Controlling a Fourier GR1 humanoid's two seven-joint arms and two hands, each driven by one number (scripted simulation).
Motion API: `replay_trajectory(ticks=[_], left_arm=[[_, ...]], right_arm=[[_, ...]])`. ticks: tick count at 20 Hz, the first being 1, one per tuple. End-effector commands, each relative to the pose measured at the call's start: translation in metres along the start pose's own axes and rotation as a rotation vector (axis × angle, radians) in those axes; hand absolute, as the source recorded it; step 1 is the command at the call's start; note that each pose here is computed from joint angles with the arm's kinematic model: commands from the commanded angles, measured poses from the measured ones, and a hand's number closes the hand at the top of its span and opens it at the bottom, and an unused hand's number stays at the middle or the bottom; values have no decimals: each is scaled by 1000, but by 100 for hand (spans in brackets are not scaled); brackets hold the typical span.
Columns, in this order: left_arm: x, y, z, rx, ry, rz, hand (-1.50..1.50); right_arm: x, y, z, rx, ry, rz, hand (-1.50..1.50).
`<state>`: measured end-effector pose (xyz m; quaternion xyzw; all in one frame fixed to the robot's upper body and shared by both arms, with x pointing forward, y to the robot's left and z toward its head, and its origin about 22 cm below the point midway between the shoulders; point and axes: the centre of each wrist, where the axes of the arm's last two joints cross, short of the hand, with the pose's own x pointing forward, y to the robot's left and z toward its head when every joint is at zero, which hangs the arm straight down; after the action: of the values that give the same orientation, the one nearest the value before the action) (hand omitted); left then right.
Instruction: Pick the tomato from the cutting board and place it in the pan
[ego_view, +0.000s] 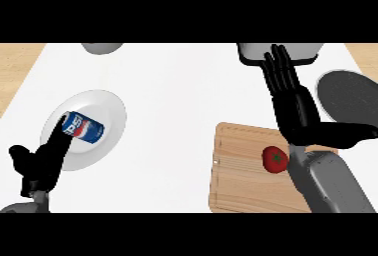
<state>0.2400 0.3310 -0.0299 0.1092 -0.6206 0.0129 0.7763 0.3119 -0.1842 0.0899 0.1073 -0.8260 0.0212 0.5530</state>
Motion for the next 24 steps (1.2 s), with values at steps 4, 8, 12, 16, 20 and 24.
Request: replay_trajectory(ticks=[4, 8, 12, 16, 20, 24], left_arm=[[57, -24, -14, -146, -188, -132, 0], [63, -40, -15, -235, -227, -147, 0], [81, -64, -10, -297, -200, -176, 0], [81, -72, -1, -298, -197, -169, 0], [74, -67, 0, -306, -208, -177, 0], [116, -64, -7, -311, -216, -169, 0]], right_arm=[[-26, -93, 17, -149, 414, 189, -150], [-23, -161, 60, 14, 630, 908, 150], [-75, -145, 102, -342, 620, 812, -150], [-64, -130, 111, -260, 689, 761, -150], [-54, -135, 108, -54, 859, 925, -150], [-25, -130, 59, 14, 946, 1078, -150]])
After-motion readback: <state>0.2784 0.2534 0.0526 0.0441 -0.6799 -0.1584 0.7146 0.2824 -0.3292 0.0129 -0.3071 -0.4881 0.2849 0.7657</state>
